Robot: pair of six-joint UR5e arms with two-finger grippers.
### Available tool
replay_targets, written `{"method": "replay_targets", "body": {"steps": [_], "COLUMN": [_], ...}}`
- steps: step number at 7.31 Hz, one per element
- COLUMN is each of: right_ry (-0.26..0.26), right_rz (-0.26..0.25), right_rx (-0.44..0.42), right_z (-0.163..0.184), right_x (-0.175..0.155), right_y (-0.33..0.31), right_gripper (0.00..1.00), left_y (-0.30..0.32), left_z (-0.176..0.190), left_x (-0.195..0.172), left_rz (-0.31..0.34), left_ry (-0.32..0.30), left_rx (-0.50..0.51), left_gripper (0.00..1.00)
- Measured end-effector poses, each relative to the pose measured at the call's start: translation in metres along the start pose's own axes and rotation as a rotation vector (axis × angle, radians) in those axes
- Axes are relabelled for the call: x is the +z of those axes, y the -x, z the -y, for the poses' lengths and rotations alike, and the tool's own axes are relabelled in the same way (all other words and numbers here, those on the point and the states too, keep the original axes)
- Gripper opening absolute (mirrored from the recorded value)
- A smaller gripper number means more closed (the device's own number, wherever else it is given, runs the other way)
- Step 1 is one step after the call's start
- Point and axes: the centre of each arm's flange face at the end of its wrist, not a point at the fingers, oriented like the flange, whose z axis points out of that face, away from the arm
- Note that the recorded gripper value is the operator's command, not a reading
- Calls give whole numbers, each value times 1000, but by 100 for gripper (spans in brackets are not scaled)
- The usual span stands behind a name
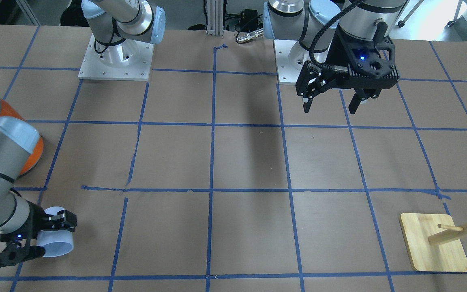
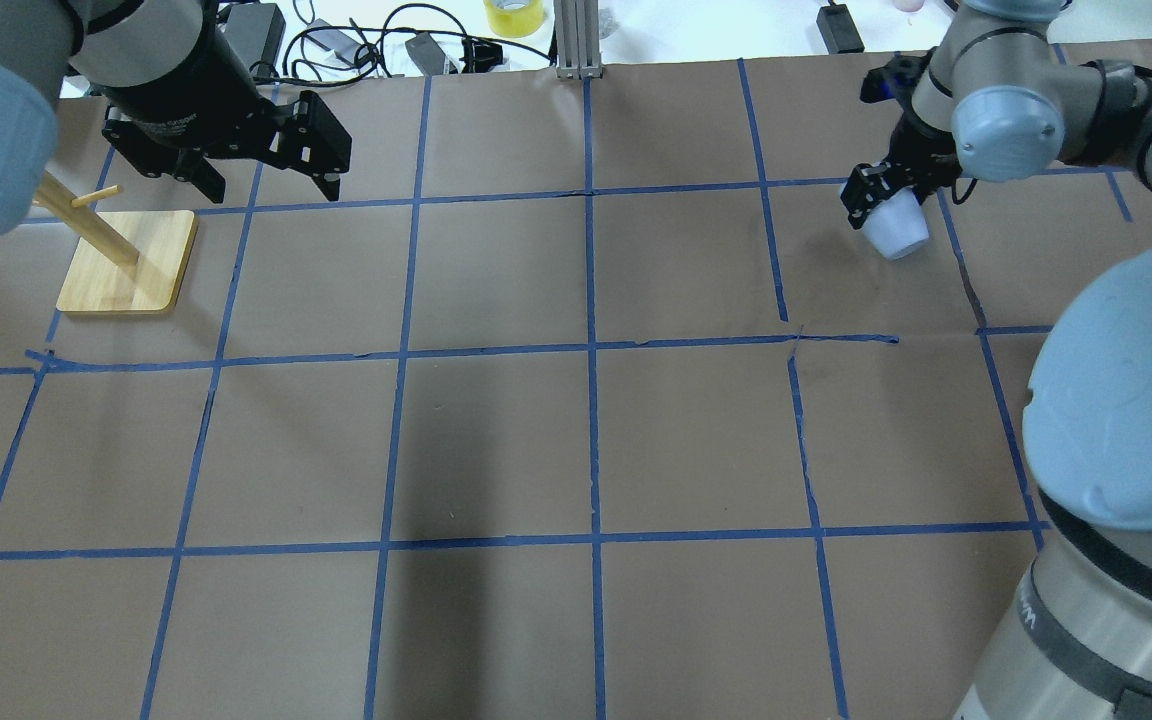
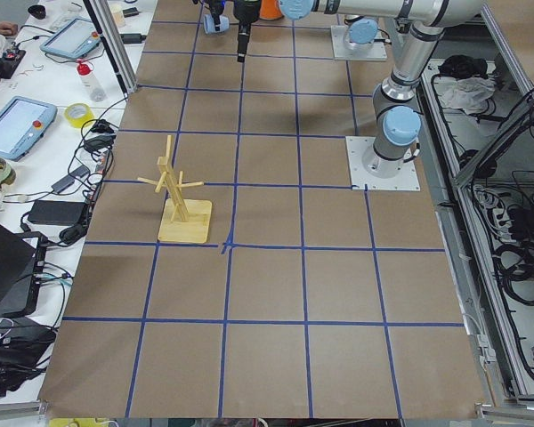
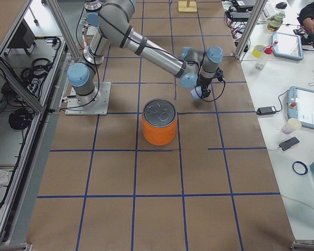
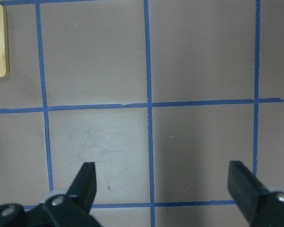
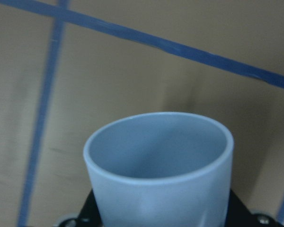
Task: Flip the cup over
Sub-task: 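Carry the cup toward the table centre and lay it on its side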
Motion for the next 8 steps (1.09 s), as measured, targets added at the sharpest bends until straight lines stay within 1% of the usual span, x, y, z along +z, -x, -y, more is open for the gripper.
{"method": "replay_targets", "body": {"steps": [1,2,3,4,6,7,8], "right_ry": [-18,-42,-78,-118,-175,-184,-181], "right_rz": [2,-9,-29,-49,-91,-105,-109], "right_rx": [-143,-281,-418,-563,-851,-994,-1123], "right_z": [21,37,49,56,63,62,56], "right_x": [-7,-11,-9,0,18,23,26], "right_y": [70,143,211,260,313,336,361], "right_gripper": [48,49,49,49,50,55,58], "left_y": [0,0,0,0,0,0,0], "left_z": [0,0,0,0,0,0,0], "left_x": [0,0,0,0,0,0,0], "left_rz": [0,0,0,0,0,0,0], "left_ry": [0,-1,-1,-1,-1,-2,-2], "left_rx": [0,0,1,1,1,1,1], "left_gripper": [100,100,100,100,100,100,100]}}
